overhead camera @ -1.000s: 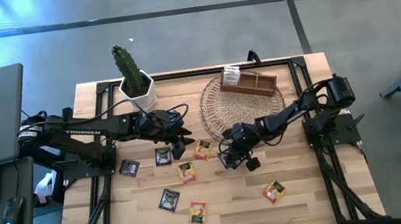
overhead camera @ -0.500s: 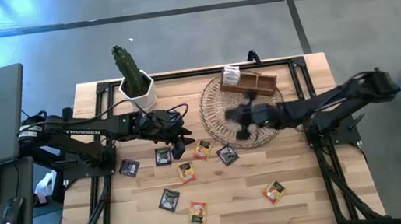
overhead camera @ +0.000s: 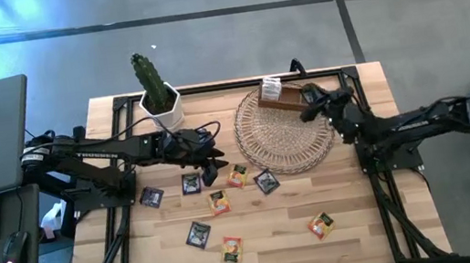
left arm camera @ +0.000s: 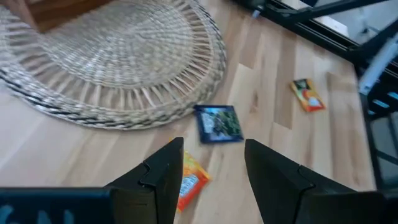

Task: Pick & Place Tea
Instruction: Put the blue tea bag into the middle section of the wooden organizer

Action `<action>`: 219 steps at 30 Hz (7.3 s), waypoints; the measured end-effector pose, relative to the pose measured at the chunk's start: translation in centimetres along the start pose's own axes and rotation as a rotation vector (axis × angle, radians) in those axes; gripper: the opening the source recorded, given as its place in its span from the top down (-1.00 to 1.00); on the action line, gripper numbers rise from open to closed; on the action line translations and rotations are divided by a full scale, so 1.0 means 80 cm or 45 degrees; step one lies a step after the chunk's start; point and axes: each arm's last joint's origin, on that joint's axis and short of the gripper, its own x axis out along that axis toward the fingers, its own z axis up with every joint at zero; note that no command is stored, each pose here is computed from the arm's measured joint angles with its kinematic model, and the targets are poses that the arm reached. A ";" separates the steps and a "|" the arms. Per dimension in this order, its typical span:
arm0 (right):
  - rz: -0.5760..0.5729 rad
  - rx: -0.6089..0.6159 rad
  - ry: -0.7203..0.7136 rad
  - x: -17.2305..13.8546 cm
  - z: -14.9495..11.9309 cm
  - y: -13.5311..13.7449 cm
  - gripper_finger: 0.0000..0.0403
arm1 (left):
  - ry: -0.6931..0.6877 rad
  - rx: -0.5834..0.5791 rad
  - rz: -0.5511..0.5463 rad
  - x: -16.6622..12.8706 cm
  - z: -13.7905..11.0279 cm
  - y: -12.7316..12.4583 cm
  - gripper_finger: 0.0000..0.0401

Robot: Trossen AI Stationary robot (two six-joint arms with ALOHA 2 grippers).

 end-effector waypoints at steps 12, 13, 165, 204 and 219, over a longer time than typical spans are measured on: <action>-0.056 0.062 0.202 0.091 -0.027 0.018 0.97 | -0.061 -0.004 -0.022 0.000 0.006 -0.002 0.15; -0.084 0.063 0.220 0.097 -0.034 0.020 0.97 | -0.066 -0.005 -0.024 0.000 0.006 -0.003 0.15; 1.465 -1.120 1.200 -0.069 -0.151 0.205 0.46 | -0.020 -0.034 -0.006 0.000 0.002 -0.001 0.15; 1.940 -1.201 1.174 -0.150 -0.108 0.208 0.47 | 0.016 -0.041 -0.030 0.000 0.000 -0.001 0.15; 1.776 -1.699 1.046 -0.116 -0.129 0.191 0.30 | 0.012 -0.039 -0.026 0.000 0.000 -0.001 0.15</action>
